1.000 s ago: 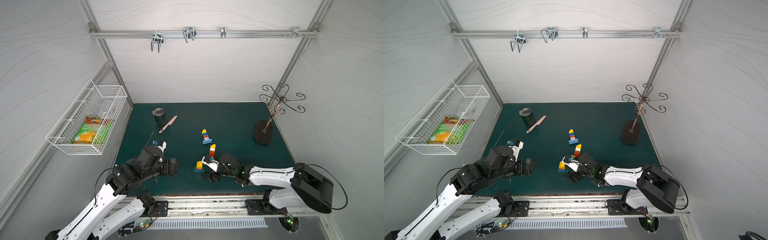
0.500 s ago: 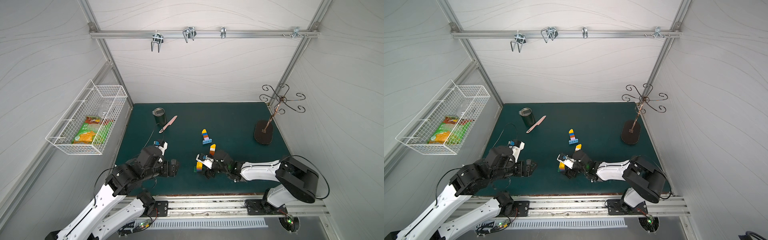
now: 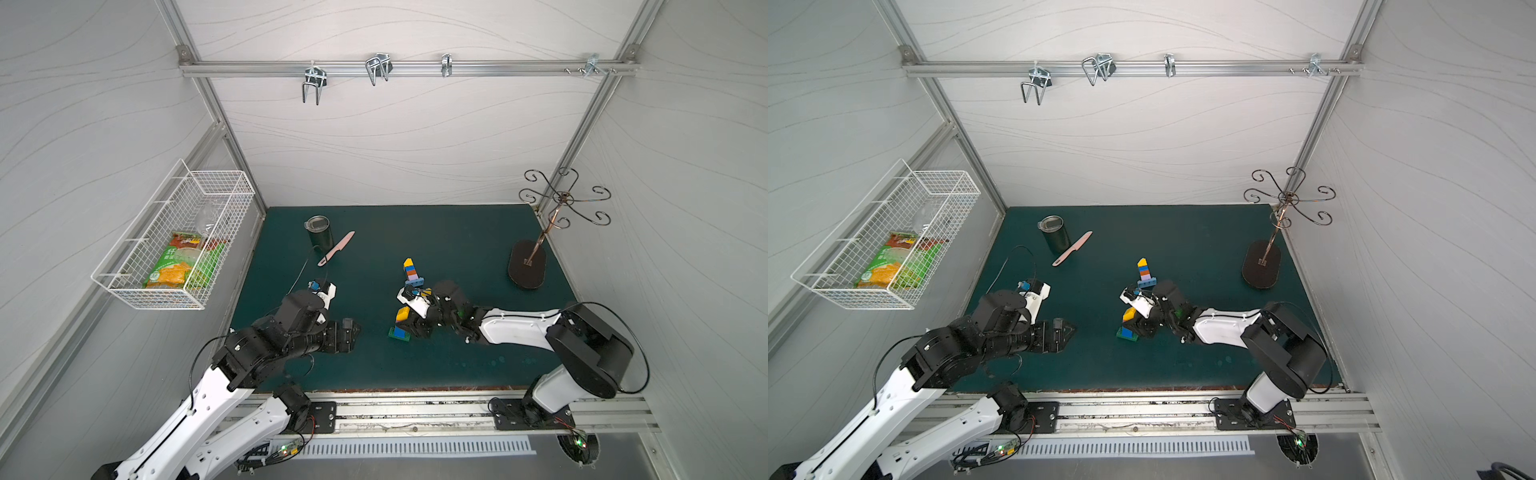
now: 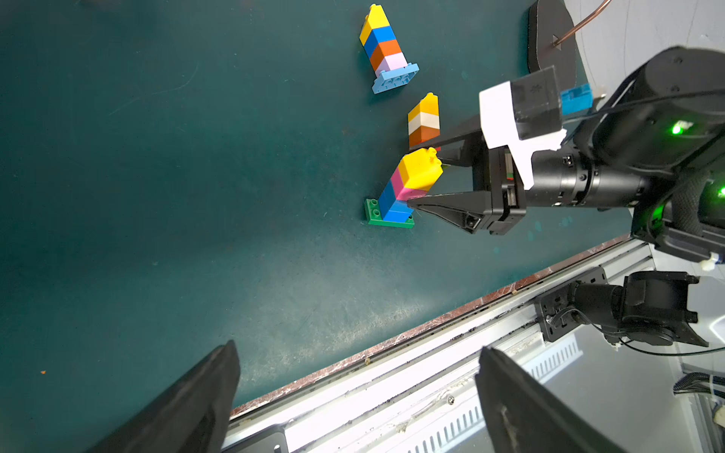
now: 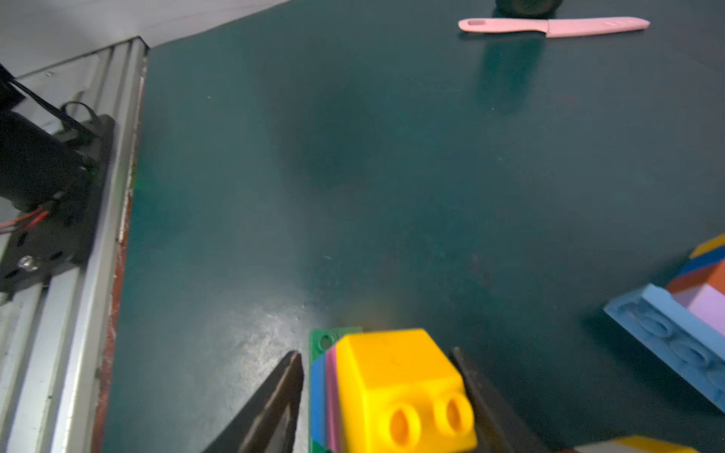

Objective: Assemble the number 1 with lego
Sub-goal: Adjust the lego brick at the center of the board.

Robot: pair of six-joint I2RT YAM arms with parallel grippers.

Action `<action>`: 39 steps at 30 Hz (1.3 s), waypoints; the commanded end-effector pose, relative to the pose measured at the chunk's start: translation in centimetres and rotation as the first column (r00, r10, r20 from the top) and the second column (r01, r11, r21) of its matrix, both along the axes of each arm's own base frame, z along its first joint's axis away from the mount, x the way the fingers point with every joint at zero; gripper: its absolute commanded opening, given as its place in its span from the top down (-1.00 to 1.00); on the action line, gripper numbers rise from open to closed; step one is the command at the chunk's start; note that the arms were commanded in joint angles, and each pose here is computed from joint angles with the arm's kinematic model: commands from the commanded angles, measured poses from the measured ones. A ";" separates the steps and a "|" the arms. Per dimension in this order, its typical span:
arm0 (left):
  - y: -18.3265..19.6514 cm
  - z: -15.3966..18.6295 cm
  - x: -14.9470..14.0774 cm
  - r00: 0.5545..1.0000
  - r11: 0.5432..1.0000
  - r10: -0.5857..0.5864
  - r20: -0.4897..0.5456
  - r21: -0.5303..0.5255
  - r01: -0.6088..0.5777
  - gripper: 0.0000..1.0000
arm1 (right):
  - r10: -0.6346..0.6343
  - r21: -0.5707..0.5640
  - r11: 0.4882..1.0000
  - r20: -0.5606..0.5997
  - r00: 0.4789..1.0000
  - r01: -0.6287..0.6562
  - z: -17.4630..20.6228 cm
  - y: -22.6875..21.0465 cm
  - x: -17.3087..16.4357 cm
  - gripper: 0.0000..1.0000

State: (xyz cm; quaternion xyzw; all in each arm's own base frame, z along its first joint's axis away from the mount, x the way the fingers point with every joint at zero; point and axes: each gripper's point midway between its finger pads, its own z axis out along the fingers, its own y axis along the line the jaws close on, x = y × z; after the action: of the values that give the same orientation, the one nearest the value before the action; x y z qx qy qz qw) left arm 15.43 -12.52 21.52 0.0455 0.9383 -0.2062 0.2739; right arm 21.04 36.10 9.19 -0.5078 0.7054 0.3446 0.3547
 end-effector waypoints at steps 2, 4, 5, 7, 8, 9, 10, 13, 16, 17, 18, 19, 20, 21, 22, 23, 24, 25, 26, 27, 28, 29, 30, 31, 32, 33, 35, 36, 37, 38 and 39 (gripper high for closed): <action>-0.7 0.6 0.7 0.999 1.000 -0.013 0.031 -0.026 0.014 -0.99 | 0.078 0.001 0.997 -0.140 0.987 -0.078 -0.7 0.7 -0.8 -0.15; -0.7 0.6 0.7 0.999 1.000 -0.015 0.031 -0.026 0.016 -0.99 | 0.081 0.004 0.997 -0.181 0.980 -0.082 -1.0 0.8 -0.4 -0.10; -0.7 0.6 0.7 0.999 1.000 -0.014 0.031 -0.025 0.015 -0.99 | 0.080 0.003 0.997 -0.199 0.977 -0.081 -1.1 0.9 -0.1 -0.09; -0.7 0.5 0.7 0.999 1.000 -0.013 0.029 -0.024 0.013 -0.99 | 0.073 -0.006 0.997 -0.218 0.973 -0.076 -1.4 1.0 0.4 -0.07; -0.7 0.5 0.7 0.999 1.000 -0.013 0.029 -0.025 0.014 -0.99 | 0.071 -0.016 0.997 -0.225 0.972 -0.077 -1.7 1.1 0.6 -0.06; -0.7 0.5 0.7 1.000 1.000 -0.013 0.029 -0.023 0.014 -0.99 | 0.071 -0.025 0.997 -0.232 0.970 -0.079 -2.0 1.2 0.7 -0.06; -0.7 0.5 0.7 1.000 1.000 -0.013 0.028 -0.023 0.013 -0.99 | 0.072 -0.030 0.996 -0.238 0.969 -0.081 -2.1 1.3 0.7 -0.06; -0.7 0.5 0.7 1.000 1.000 -0.016 0.027 -0.024 0.016 -0.99 | 0.075 -0.042 0.995 -0.253 0.964 -0.089 -2.4 1.6 0.9 -0.07; -0.7 0.5 0.7 1.000 1.000 -0.014 0.027 -0.024 0.015 -0.99 | 0.082 -0.044 0.994 -0.260 0.962 -0.097 -2.4 1.9 1.1 -0.07; -0.7 0.5 0.7 1.000 1.000 -0.015 0.027 -0.023 0.015 -0.99 | 0.082 -0.048 0.994 -0.264 0.961 -0.098 -2.5 2.0 1.1 -0.08; -0.7 0.5 0.7 0.999 1.000 -0.015 0.028 -0.023 0.015 -0.99 | 0.083 -0.050 0.994 -0.269 0.960 -0.100 -2.5 2.1 1.2 -0.09; -0.7 0.5 0.8 1.000 1.000 -0.013 0.027 -0.023 0.014 -0.99 | 0.084 -0.053 0.993 -0.277 0.957 -0.103 -2.6 2.2 1.2 -0.11; -0.7 0.5 0.8 1.000 1.000 -0.014 0.028 -0.024 0.015 -0.99 | 0.084 -0.056 0.993 -0.284 0.955 -0.104 -2.6 2.4 1.3 -0.13; -0.7 0.5 0.8 1.000 1.000 -0.014 0.027 -0.024 0.014 -0.99 | 0.085 -0.058 0.993 -0.294 0.952 -0.106 -2.6 2.5 1.4 -0.15; -0.7 0.4 0.7 1.000 1.000 -0.014 0.026 -0.024 0.015 -0.99 | 0.083 -0.062 0.992 -0.301 0.950 -0.106 -2.6 2.7 1.6 -0.18; -0.7 0.4 0.7 1.000 1.000 -0.015 0.025 -0.025 0.015 -0.99 | 0.083 -0.065 0.992 -0.313 0.946 -0.109 -2.6 3.0 1.7 -0.22; -0.7 0.5 0.7 1.000 1.000 -0.015 0.026 -0.026 0.016 -0.99 | 0.083 -0.070 0.991 -0.324 0.943 -0.111 -2.7 3.2 1.8 -0.26; -0.7 0.5 0.7 0.999 0.999 -0.017 0.028 -0.027 0.018 -0.99 | 0.077 -0.080 0.991 -0.335 0.939 -0.109 -2.9 3.4 2.0 -0.28; -0.7 0.5 0.7 0.999 0.999 -0.016 0.028 -0.027 0.017 -0.99 | 0.072 -0.088 0.990 -0.339 0.938 -0.107 -3.0 3.7 2.4 -0.29; -0.7 0.5 0.7 0.999 0.999 -0.016 0.029 -0.028 0.016 -0.99 | 0.066 -0.096 0.990 -0.345 0.936 -0.106 -3.3 3.9 2.7 -0.30; -0.7 0.5 0.7 0.999 0.999 -0.016 0.029 -0.028 0.016 -0.99 | 0.054 -0.107 0.989 -0.349 0.936 -0.097 -3.5 4.1 3.1 -0.31; -0.7 0.6 0.7 0.999 0.999 -0.016 0.030 -0.030 0.017 -0.99 | 0.044 -0.118 0.989 -0.351 0.935 -0.091 -3.7 4.2 3.4 -0.32; -0.7 0.5 0.7 0.999 0.999 -0.017 0.028 -0.030 0.018 -0.99 | 0.035 -0.123 0.989 -0.352 0.935 -0.084 -3.7 4.4 3.7 -0.35; -0.7 0.6 0.7 0.999 0.999 -0.018 0.030 -0.033 0.019 -0.99 | 0.027 -0.126 0.989 -0.355 0.934 -0.076 -3.8 4.5 4.0 -0.37; -0.8 0.6 0.7 0.999 0.999 -0.020 0.030 -0.032 0.021 -0.99 | 0.021 -0.125 0.990 -0.357 0.934 -0.070 -3.7 4.7 4.3 -0.41; -0.8 0.6 0.6 0.999 0.999 -0.021 0.031 -0.034 0.022 -0.99 | 0.016 -0.124 0.990 -0.360 0.933 -0.065 -3.7 4.8 4.5 -0.46; -0.9 0.5 0.6 0.999 0.999 -0.026 0.028 -0.036 0.027 -0.98 | -0.005 -0.137 0.989 -0.373 0.928 -0.049 -3.7 5.1 5.2 -0.54; -0.9 0.6 0.6 0.999 0.999 -0.026 0.029 -0.038 0.028 -0.98 | -0.023 -0.150 0.988 -0.377 0.926 -0.037 -3.8 5.1 5.6 -0.55; -0.9 0.6 0.6 0.999 0.999 -0.028 0.028 -0.037 0.029 -0.98 | -0.045 -0.169 0.985 -0.381 0.923 -0.021 -3.9 5.1 6.1 -0.58; -0.9 0.6 0.6 0.999 0.999 -0.028 0.031 -0.039 0.029 -0.98 | -0.073 -0.187 0.982 -0.381 0.922 0.001 -4.0 5.1 6.7 -0.69; -0.9 0.7 0.5 0.999 0.999 -0.029 0.033 -0.042 0.030 -0.98 | -0.100 -0.200 0.979 -0.380 0.919 0.023 -4.0 5.1 7.2 -0.81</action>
State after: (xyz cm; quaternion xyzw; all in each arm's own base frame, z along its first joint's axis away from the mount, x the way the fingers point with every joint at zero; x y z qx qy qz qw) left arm 15.42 -12.89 21.23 0.0481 0.9389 -0.2132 0.2659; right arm 27.14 41.89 6.14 -0.4649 0.7757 0.3832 0.1883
